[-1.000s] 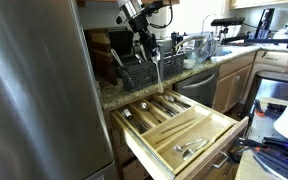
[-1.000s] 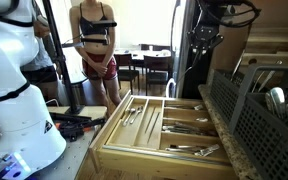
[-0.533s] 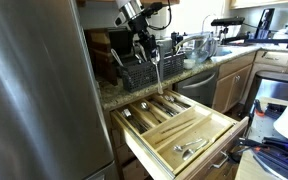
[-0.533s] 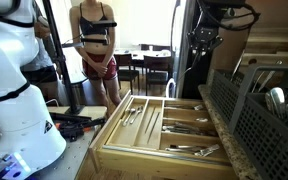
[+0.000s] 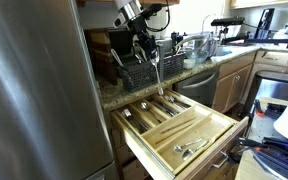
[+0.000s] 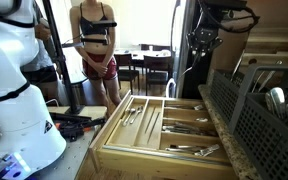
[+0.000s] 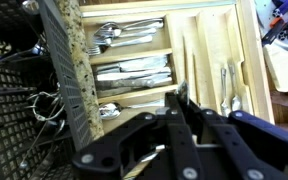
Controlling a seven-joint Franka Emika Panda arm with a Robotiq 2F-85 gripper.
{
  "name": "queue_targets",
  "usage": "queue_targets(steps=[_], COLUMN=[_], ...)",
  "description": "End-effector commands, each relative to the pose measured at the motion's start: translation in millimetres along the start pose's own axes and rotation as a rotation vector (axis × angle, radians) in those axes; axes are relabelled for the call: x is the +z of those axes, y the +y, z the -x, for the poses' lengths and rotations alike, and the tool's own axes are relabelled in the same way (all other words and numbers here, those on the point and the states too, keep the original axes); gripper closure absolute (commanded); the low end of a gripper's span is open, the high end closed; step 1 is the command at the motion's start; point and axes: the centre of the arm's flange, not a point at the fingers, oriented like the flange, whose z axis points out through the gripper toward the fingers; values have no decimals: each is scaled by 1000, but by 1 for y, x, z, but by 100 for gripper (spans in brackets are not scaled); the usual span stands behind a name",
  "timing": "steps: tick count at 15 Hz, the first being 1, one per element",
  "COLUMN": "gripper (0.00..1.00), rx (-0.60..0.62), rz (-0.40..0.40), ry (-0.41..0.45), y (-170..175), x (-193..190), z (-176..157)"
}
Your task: Remove a spoon from the rack and put it in the second compartment from the left in the drawer
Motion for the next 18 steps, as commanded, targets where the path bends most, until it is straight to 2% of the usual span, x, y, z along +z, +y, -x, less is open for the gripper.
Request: queue_targets(steps=[1, 8, 18], gripper=[94, 95, 95], rx=[-47, -96, -123], rz=[5, 34, 29], ry=[22, 40, 50], y=[4, 8, 13], x=[0, 4, 14], z=[-4, -8, -14])
